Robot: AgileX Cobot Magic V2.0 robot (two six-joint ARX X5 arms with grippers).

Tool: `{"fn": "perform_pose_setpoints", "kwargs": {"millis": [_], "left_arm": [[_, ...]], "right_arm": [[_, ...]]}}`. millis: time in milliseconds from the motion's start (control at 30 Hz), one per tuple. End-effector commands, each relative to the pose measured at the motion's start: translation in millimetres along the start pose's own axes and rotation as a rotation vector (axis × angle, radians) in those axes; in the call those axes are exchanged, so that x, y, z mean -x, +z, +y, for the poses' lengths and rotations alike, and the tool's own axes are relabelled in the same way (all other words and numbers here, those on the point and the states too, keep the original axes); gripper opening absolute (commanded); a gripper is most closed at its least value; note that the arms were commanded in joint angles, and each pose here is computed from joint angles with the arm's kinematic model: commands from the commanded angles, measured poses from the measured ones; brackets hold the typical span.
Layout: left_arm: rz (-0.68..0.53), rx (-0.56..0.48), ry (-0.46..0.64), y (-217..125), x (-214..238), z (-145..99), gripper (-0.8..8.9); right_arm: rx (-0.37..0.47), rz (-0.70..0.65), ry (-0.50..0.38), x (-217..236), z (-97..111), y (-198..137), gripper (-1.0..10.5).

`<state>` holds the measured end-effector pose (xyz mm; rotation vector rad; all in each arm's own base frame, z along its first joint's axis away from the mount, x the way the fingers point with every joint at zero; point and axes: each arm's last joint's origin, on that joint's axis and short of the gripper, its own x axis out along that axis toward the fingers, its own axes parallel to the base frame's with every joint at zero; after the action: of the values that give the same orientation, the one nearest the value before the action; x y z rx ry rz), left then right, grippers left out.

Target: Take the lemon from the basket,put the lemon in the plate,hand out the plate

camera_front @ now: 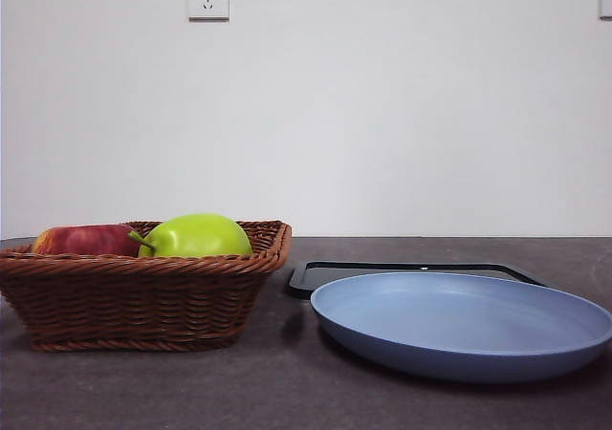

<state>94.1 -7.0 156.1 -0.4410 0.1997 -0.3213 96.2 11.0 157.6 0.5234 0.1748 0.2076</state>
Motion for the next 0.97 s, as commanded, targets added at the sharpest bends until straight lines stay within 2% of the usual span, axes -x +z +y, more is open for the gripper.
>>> {"fn": "perform_pose_setpoints", "kwargs": {"millis": [33,333,667,767,967], "left_arm": [[0.019,0.040,-0.012,6,3,-4,0.06],[0.078,0.054,0.015,42,6,-22,0.06],[0.177,-0.060,-0.030,96,-13,-40,0.06],[0.232,-0.044,-0.069,111,-22,-46,0.06],[0.378,-0.101,-0.128,131,-43,-59,0.06]], "right_arm": [[-0.027,0.008,-0.002,3,6,9,0.0],[0.002,0.119,-0.063,6,26,44,0.0],[0.129,0.241,-0.078,-6,52,91,0.0],[0.168,0.325,-0.078,-12,57,100,0.0],[0.236,0.537,-0.058,-28,60,107,0.0]]}}
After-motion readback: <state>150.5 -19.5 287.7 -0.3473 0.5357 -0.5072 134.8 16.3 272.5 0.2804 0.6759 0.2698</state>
